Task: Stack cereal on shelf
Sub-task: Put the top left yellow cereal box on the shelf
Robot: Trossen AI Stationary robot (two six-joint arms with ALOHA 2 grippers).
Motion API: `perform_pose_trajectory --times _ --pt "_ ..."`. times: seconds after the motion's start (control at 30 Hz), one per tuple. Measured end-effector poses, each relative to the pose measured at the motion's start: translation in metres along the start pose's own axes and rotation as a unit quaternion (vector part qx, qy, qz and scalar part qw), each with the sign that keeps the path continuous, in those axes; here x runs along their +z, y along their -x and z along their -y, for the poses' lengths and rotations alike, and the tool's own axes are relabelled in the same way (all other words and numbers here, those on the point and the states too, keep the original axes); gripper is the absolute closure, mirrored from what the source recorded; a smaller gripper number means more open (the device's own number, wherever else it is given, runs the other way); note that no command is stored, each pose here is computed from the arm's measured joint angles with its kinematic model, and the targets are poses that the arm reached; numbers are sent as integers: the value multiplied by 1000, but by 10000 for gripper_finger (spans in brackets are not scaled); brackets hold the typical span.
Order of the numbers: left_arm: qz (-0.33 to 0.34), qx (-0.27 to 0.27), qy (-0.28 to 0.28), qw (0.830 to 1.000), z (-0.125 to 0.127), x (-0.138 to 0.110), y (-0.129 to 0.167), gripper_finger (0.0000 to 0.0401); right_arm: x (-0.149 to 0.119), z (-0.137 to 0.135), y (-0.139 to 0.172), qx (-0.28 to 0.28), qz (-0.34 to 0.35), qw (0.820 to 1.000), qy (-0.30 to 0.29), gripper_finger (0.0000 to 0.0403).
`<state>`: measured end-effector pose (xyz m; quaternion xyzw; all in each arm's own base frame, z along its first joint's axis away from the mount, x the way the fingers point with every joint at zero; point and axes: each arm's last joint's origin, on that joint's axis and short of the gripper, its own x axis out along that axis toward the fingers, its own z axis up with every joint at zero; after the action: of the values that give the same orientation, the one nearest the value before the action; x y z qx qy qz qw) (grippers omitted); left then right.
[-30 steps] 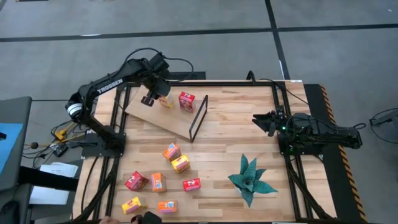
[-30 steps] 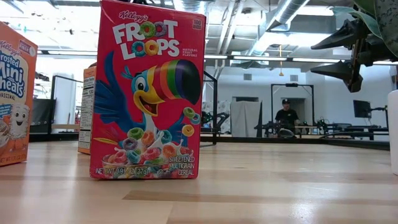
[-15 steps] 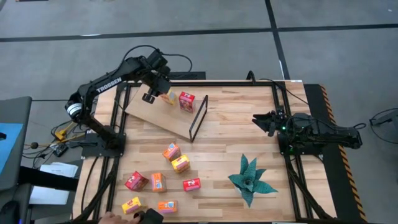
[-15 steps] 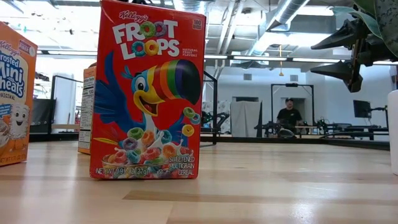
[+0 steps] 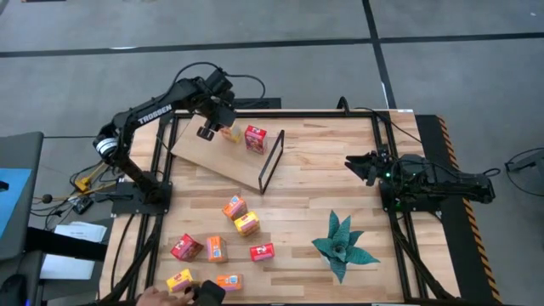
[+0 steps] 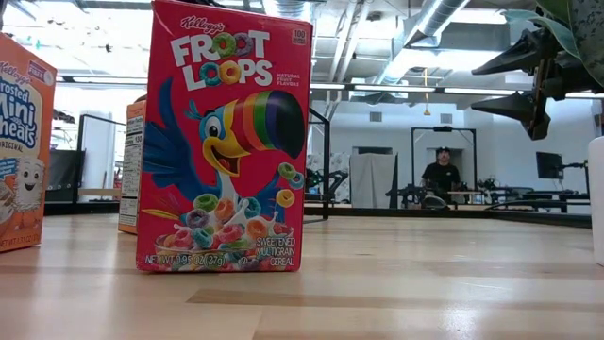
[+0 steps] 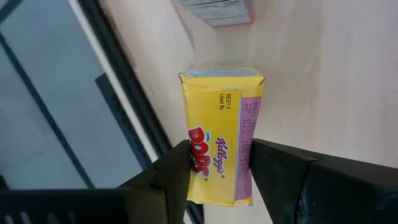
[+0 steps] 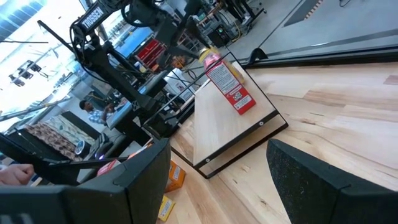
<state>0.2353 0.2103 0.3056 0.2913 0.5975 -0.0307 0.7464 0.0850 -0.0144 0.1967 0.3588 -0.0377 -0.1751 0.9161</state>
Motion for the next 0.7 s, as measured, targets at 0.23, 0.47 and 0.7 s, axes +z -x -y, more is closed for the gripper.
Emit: perform_pose_trajectory --times 0.23,0.47,0.7 --pt "4 -4 11 1000 0 0 0 256 0 0 0 -3 3 1000 0 111" --pt "6 -5 43 999 1 0 0 256 0 0 0 -3 3 1000 0 111" --pt "7 -4 47 999 1 2 0 225 1 -1 0 0 7 1000 -1 111"
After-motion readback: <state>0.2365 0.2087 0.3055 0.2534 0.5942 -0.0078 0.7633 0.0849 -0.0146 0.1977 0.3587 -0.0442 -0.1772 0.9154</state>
